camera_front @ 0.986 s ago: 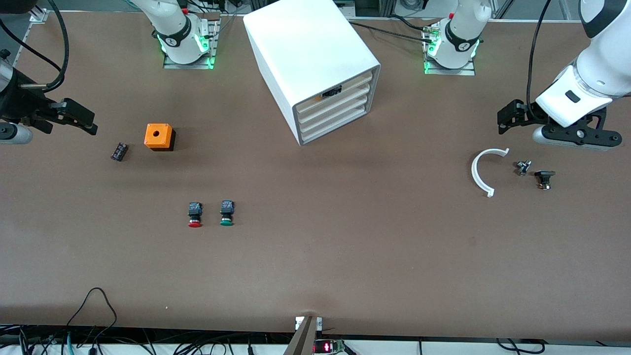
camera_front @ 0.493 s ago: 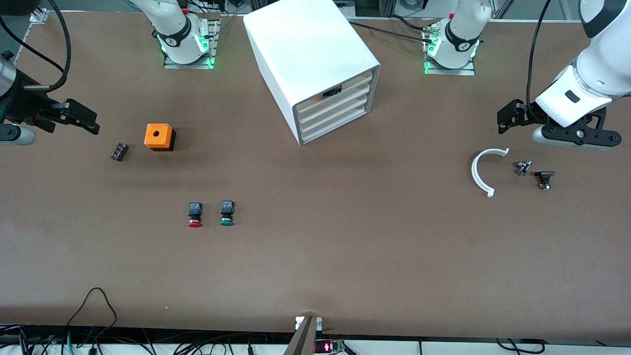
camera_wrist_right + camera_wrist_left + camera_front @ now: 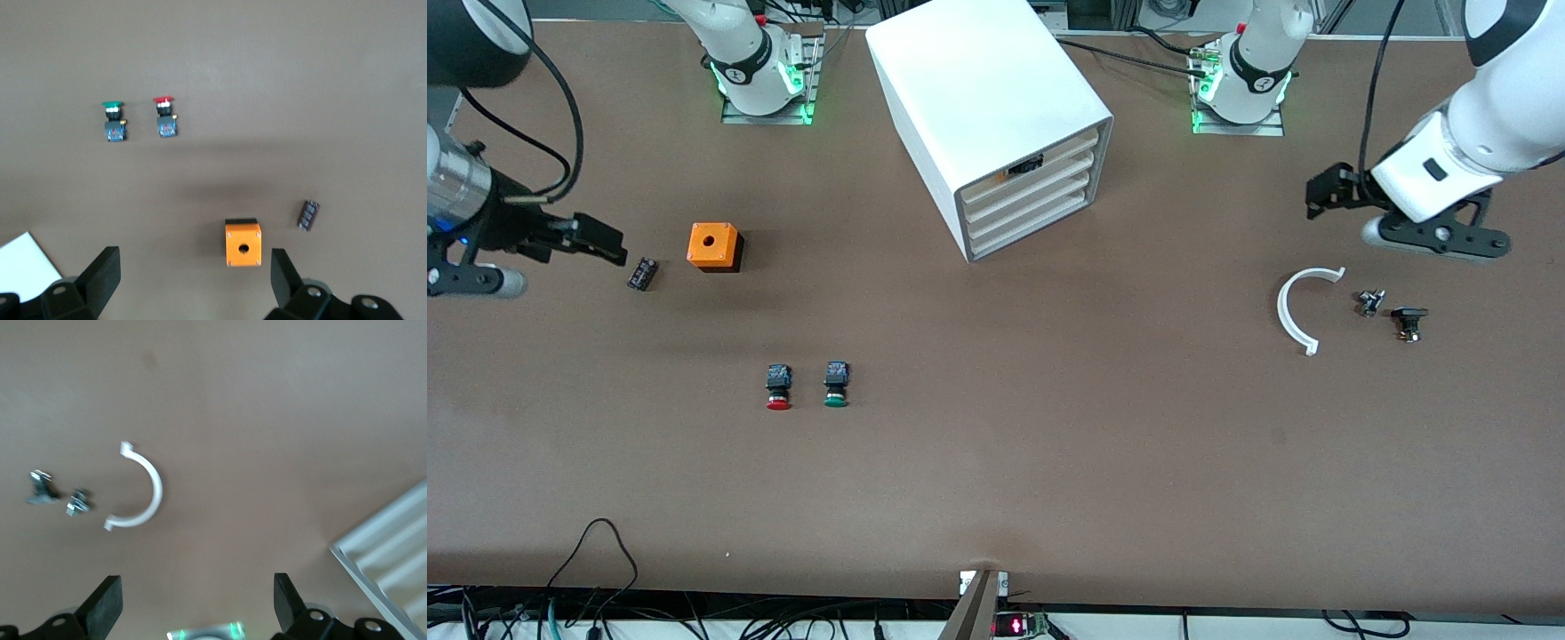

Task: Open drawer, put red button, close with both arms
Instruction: 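Reach the right gripper to the red button while the left gripper reaches the drawer handle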

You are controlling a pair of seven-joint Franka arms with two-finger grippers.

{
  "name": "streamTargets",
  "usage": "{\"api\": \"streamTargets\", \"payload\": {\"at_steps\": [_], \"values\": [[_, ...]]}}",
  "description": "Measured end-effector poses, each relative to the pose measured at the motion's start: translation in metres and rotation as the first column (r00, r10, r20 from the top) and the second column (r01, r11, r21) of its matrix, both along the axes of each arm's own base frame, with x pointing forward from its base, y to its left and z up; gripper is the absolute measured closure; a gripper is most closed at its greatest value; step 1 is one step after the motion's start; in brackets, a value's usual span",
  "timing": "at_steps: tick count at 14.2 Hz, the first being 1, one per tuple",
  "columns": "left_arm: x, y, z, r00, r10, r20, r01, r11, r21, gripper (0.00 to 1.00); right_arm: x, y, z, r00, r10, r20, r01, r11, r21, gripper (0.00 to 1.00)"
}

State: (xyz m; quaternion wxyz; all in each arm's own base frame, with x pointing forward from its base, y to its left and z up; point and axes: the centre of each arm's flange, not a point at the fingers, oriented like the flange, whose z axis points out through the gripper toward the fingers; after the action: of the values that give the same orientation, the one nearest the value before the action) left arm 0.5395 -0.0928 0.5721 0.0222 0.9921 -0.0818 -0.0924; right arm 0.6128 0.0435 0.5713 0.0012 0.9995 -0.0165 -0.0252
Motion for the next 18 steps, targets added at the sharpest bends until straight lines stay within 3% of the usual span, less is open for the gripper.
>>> {"api": "streamTargets", "payload": {"at_steps": [2,4,8,10,12,15,18], "values": [[-0.010,-0.023,-0.005,0.997,-0.032,-0.069,0.028,0.998,-0.056,0.00,0.016,0.006,-0.023,1.000,0.004,0.017,-0.004,1.000,0.021,0.00],[-0.013,-0.039,-0.013,0.991,-0.052,-0.127,0.029,0.984,-0.174,0.00,0.034,0.014,-0.052,1.000,0.011,0.029,-0.012,0.999,0.034,0.00],[-0.008,-0.069,-0.044,0.968,-0.124,-0.220,0.020,0.907,-0.421,0.00,0.061,0.031,-0.127,0.998,0.014,0.064,-0.019,0.997,0.074,0.00],[-0.006,-0.084,-0.074,0.946,-0.211,-0.247,0.038,0.826,-0.562,0.00,0.063,0.039,-0.161,0.997,0.020,0.070,-0.025,0.996,0.080,0.00],[-0.003,-0.094,-0.109,0.924,-0.302,-0.236,0.056,0.716,-0.696,0.00,0.062,0.049,-0.193,0.997,0.031,0.074,-0.037,0.996,0.082,0.00],[0.002,-0.101,-0.166,0.916,-0.364,-0.169,0.063,0.547,-0.834,0.00,0.056,0.062,-0.238,0.996,0.044,0.076,-0.051,0.995,0.083,0.00],[-0.007,-0.108,-0.229,0.935,-0.341,-0.097,0.053,0.405,-0.913,0.00,0.053,0.063,-0.280,0.996,0.058,0.060,-0.063,0.995,0.084,0.00]]}}
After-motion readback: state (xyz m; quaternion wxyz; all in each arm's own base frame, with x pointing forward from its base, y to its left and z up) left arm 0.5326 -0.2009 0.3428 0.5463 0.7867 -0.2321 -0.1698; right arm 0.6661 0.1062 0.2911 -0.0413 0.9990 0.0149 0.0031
